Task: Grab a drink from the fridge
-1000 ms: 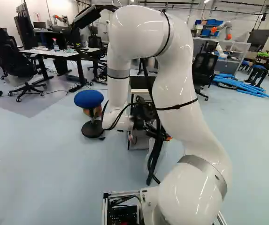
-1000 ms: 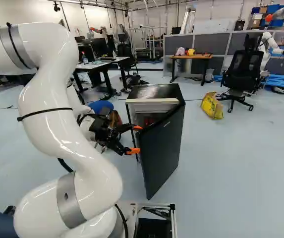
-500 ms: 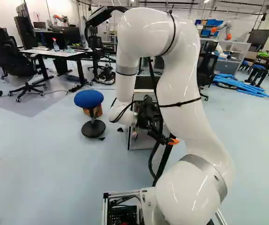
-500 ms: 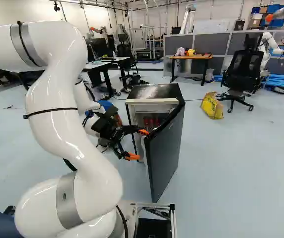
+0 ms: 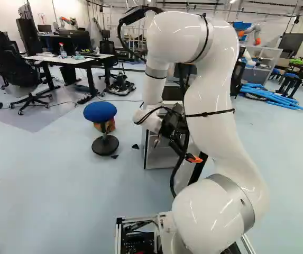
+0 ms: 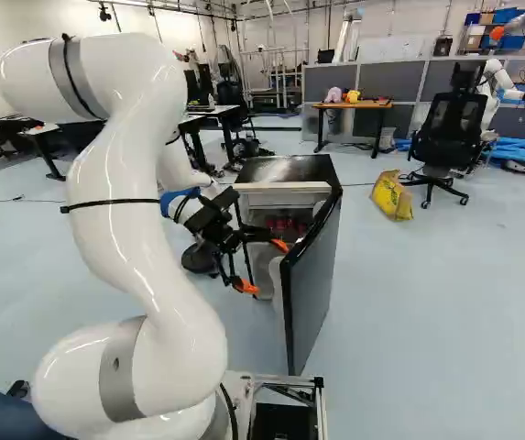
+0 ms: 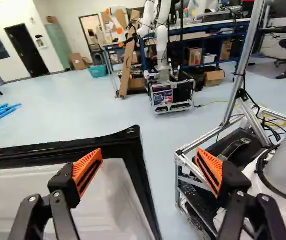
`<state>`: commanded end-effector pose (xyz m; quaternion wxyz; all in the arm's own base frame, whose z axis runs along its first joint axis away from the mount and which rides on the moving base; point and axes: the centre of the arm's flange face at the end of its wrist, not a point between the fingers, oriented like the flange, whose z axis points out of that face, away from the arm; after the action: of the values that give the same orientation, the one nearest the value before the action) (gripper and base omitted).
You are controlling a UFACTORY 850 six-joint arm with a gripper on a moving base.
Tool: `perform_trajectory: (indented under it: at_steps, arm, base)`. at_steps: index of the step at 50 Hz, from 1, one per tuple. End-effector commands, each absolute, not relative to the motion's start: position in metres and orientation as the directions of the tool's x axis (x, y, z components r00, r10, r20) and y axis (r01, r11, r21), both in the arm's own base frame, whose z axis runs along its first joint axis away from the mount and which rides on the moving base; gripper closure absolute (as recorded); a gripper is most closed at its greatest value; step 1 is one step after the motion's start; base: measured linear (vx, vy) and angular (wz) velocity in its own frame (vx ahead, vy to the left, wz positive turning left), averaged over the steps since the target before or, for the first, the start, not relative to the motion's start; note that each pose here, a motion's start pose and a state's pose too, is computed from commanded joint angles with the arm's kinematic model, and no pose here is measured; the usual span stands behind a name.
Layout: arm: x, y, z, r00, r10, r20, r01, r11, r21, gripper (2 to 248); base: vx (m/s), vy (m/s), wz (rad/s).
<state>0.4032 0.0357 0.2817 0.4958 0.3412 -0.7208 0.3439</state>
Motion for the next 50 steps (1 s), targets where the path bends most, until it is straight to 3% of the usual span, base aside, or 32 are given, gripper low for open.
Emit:
perform_trajectory:
  at_steps: [50]
  arm:
    - [0.497,-0.117,0.312,-0.557,-0.070,0.828,-0.548,0.780,-0.302,3]
  base:
    - [0.000,0.000,0.000]
